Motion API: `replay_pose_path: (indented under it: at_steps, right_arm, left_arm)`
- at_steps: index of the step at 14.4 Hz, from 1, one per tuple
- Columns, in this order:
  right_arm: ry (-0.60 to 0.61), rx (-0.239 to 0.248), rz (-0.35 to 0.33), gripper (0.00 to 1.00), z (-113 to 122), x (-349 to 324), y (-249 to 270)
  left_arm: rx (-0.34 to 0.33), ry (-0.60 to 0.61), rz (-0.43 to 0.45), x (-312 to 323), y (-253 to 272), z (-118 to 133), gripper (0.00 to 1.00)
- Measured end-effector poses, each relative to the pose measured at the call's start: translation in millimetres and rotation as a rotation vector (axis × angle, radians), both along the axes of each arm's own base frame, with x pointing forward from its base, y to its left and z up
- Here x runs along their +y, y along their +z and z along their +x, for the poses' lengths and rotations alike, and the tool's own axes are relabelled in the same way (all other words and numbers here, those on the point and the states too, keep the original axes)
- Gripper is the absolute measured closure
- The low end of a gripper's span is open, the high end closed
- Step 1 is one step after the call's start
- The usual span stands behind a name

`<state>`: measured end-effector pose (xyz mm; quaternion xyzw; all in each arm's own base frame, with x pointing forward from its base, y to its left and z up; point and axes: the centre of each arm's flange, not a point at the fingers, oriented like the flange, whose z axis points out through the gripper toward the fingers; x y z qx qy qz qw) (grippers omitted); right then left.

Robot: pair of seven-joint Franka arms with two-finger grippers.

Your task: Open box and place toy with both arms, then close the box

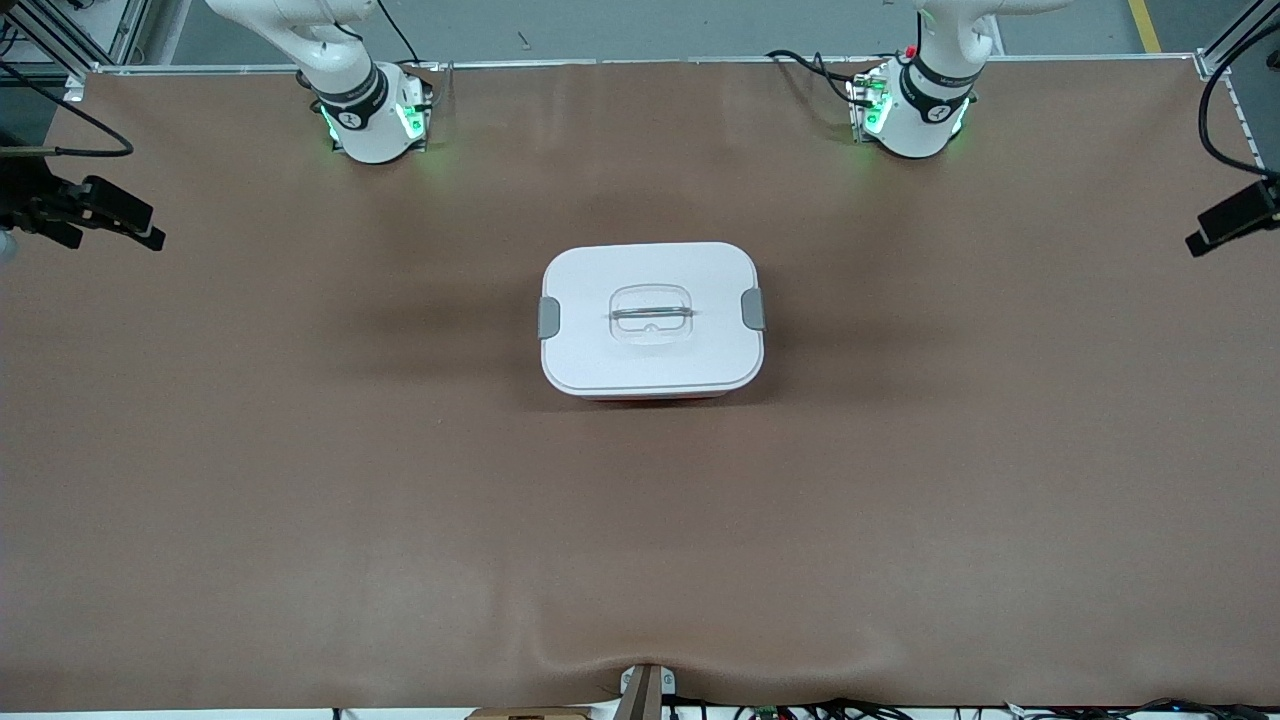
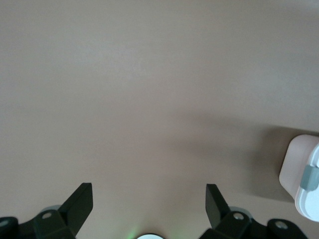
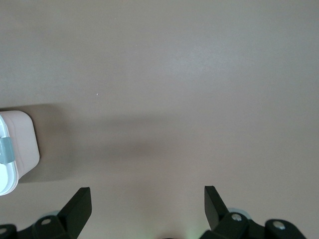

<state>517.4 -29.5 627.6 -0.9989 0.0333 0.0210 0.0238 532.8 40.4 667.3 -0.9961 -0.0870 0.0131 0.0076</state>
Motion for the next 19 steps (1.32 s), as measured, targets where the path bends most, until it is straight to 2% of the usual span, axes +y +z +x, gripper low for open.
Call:
replay_pose_path:
  at_steps: [4, 10, 19]
  right_arm:
    - [-0.009, 0.036, 0.002, 0.0, -5, -6, 0]
    - [-0.009, 0.001, -0.001, 0.0, -6, -6, 21]
    - [-0.007, 0.011, 0.0, 0.0, -7, -5, 21]
  left_arm:
    - [0.001, -0.061, -0.004, 0, 1, -11, 0.0]
    - [-0.003, -0.071, -0.003, 0, -4, -5, 0.0]
    - [0.011, -0.077, -0.003, -3, -11, 0, 0.0]
